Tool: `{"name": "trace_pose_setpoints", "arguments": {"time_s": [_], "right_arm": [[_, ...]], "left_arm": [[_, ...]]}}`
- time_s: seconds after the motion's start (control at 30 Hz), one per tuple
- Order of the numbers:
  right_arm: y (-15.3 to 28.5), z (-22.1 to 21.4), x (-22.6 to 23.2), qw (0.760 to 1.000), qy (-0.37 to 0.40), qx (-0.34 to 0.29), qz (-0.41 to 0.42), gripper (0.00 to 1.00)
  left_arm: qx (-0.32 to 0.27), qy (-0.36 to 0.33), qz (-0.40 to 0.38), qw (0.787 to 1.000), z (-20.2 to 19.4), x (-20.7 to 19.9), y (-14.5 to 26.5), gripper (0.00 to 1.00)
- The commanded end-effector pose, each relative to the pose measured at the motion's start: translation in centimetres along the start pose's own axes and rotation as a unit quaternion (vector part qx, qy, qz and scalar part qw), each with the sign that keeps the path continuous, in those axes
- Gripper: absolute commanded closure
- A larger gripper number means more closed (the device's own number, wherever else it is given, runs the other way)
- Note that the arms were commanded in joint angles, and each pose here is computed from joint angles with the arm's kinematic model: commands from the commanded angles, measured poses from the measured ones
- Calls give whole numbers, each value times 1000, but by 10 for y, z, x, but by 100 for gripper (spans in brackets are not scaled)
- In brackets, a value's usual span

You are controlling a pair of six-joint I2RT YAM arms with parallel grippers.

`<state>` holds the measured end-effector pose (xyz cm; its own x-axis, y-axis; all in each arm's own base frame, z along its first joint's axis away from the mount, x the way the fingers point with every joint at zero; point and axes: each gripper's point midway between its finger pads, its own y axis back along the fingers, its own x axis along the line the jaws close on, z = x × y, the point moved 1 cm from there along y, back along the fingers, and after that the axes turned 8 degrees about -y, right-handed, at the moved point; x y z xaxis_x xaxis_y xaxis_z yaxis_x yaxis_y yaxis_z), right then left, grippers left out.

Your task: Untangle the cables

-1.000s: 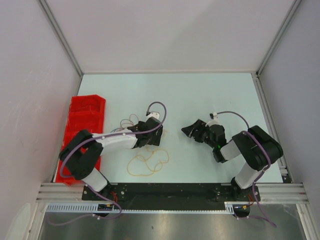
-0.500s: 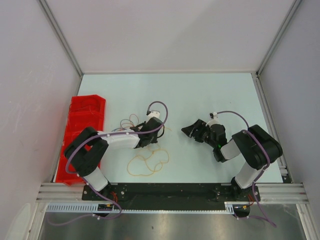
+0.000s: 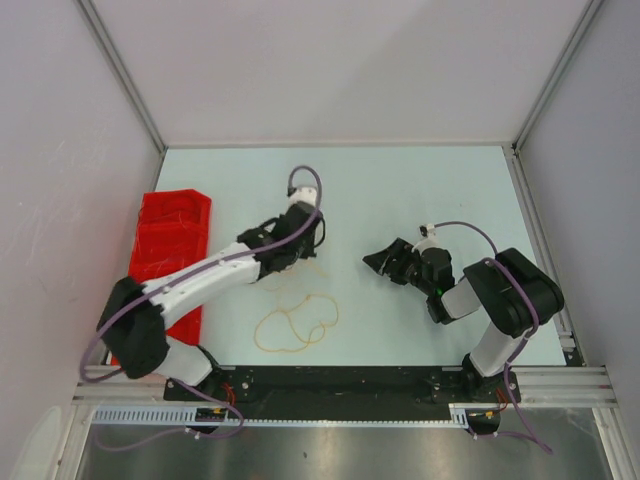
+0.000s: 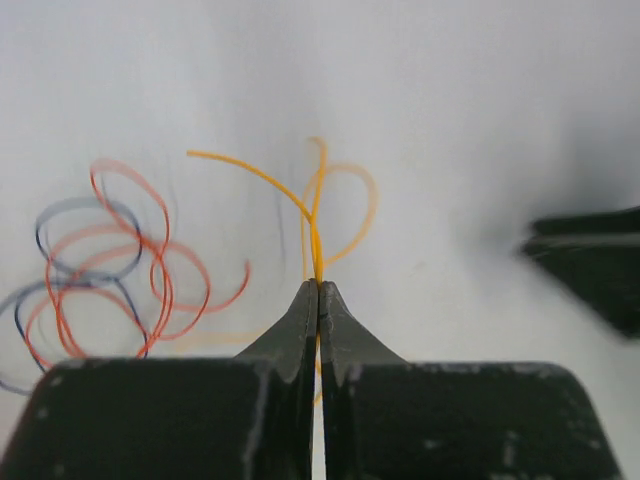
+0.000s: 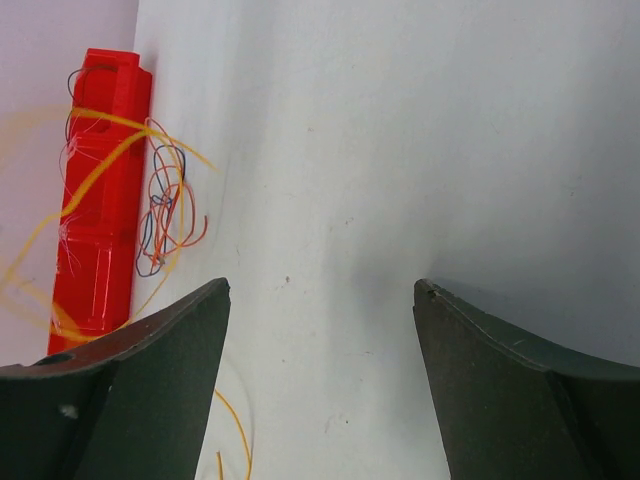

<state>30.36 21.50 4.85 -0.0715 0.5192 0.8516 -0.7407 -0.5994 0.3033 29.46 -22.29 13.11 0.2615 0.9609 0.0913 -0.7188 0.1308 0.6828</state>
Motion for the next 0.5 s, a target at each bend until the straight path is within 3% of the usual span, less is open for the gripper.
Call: {"name": "trace_pose_setpoints", "arguments": {"time_s": [0.0, 0.07, 0.2, 0.23, 0.33, 0.4, 0.47], "right_arm": [[13, -36, -52, 993, -26, 61, -97, 21], [13, -36, -52, 993, -28, 61, -97, 21], [12, -39, -52, 993, -34, 66, -91, 21], [12, -39, -53, 993, -36, 67, -92, 21], [11, -40, -52, 993, -37, 68, -88, 21], [11, -40, -52, 993, -39, 70, -87, 21], [11, -41, -52, 993, -40, 70, -87, 21]], "left_arm": [[-140, 43, -67, 987, 102, 9, 106, 100], [-189, 57, -83, 977, 117, 16, 131, 100], [-177, 59, -80, 979, 111, 26, 146, 100], [-186, 59, -109, 975, 113, 20, 156, 100], [-244, 60, -120, 961, 122, 27, 173, 100], [-269, 50, -120, 954, 136, 36, 198, 100], [-322, 40, -145, 935, 163, 39, 234, 100]]}}
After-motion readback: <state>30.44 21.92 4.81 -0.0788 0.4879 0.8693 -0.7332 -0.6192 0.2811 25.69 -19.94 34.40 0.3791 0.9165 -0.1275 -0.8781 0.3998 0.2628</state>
